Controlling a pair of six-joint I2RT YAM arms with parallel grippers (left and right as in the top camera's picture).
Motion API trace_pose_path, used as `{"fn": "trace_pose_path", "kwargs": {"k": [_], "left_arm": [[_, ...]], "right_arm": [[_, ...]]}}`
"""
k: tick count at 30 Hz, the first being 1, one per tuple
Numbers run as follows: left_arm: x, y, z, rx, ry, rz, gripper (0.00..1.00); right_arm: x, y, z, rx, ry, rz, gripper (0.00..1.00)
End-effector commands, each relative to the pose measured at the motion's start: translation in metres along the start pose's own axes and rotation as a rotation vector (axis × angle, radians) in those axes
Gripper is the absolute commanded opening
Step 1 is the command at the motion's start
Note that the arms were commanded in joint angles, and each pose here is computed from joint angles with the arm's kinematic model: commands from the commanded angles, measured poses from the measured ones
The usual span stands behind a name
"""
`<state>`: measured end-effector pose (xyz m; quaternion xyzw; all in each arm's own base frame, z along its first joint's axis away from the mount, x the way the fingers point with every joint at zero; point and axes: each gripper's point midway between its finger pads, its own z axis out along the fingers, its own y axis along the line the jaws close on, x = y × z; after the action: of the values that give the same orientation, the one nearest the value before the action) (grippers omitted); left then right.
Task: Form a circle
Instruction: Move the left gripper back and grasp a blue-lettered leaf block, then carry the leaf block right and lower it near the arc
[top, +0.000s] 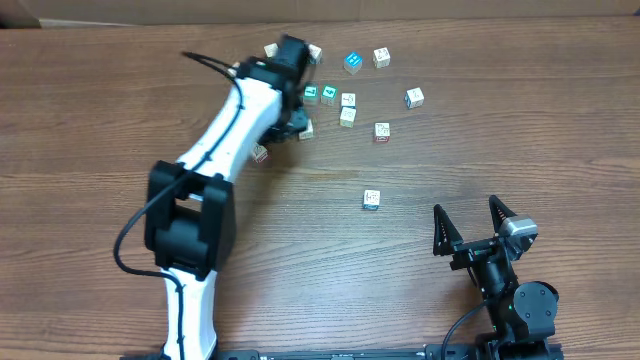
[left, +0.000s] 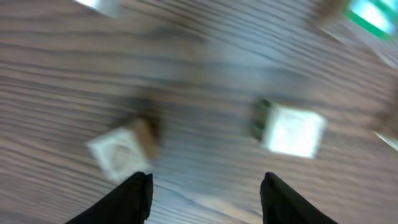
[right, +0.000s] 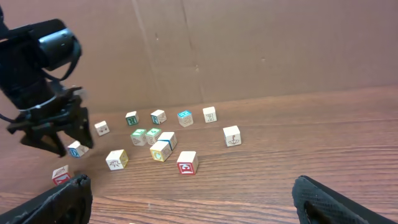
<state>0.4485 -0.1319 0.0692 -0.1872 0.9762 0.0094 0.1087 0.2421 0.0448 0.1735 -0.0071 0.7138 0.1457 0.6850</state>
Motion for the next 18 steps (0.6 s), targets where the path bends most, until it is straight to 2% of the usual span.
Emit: {"fn": "trace_pose_path", "kwargs": {"k": [1, 18], "left_arm": [[-0.008, 0.017, 0.006, -0.030, 0.006, -0.017, 0.56], [0.018, 0.049, 0.050, -0.095, 0.071, -0.035, 0.60]], "right_arm": [[0.001, -0.001, 0.000, 0.003, -0.005, 0.001, 1.00], [0.001, -0.001, 0.000, 0.003, -0.005, 0.001, 1.00]]}}
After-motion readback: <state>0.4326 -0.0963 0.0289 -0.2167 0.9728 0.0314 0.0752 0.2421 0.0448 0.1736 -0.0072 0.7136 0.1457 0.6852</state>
